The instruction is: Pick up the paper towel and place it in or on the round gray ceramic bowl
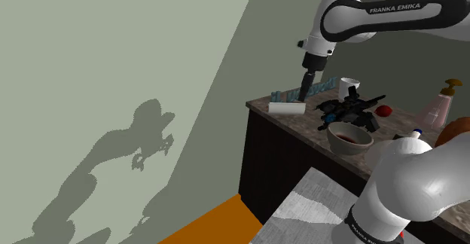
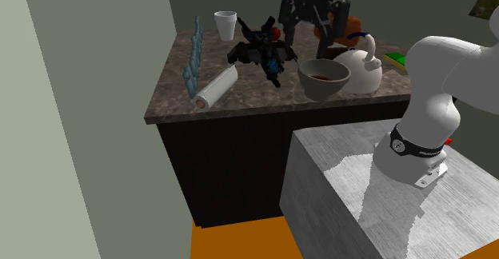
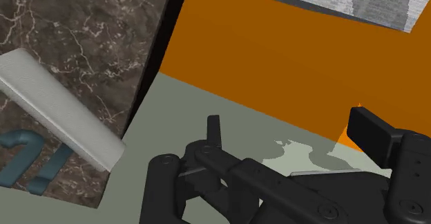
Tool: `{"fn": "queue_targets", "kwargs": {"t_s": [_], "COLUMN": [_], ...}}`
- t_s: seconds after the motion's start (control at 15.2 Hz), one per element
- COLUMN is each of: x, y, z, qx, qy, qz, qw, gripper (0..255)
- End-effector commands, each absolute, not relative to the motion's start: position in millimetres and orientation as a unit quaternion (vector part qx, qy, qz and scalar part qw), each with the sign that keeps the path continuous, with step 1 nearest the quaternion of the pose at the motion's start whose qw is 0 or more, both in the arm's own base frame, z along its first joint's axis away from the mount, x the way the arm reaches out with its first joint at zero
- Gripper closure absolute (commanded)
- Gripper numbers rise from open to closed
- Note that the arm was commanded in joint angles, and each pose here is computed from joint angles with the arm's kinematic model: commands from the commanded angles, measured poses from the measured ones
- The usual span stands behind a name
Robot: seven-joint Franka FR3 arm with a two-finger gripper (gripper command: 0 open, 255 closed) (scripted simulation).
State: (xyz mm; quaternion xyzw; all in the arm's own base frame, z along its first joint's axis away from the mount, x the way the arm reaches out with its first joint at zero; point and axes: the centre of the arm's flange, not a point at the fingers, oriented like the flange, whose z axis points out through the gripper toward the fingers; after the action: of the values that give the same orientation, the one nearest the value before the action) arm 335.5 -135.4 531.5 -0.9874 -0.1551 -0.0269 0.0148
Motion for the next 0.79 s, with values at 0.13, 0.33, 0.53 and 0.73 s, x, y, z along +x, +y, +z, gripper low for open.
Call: {"fn": "queue_targets", "kwargs": {"t_s": [0.13, 0.33, 0.53, 0.73], "x": [353, 368, 386, 406], "y": [-182, -214, -246, -276], "z": [512, 495, 478, 462], "qx": [-0.979, -0.972, -0.964, -0.955], "qy": [-0.200, -0.232, -0.263, -0.295], "qz": [-0.022, -0.017, -0.013, -0.009], "qw": [0.013, 0.013, 0.012, 0.011], "gripper": [0, 0, 0, 0]}}
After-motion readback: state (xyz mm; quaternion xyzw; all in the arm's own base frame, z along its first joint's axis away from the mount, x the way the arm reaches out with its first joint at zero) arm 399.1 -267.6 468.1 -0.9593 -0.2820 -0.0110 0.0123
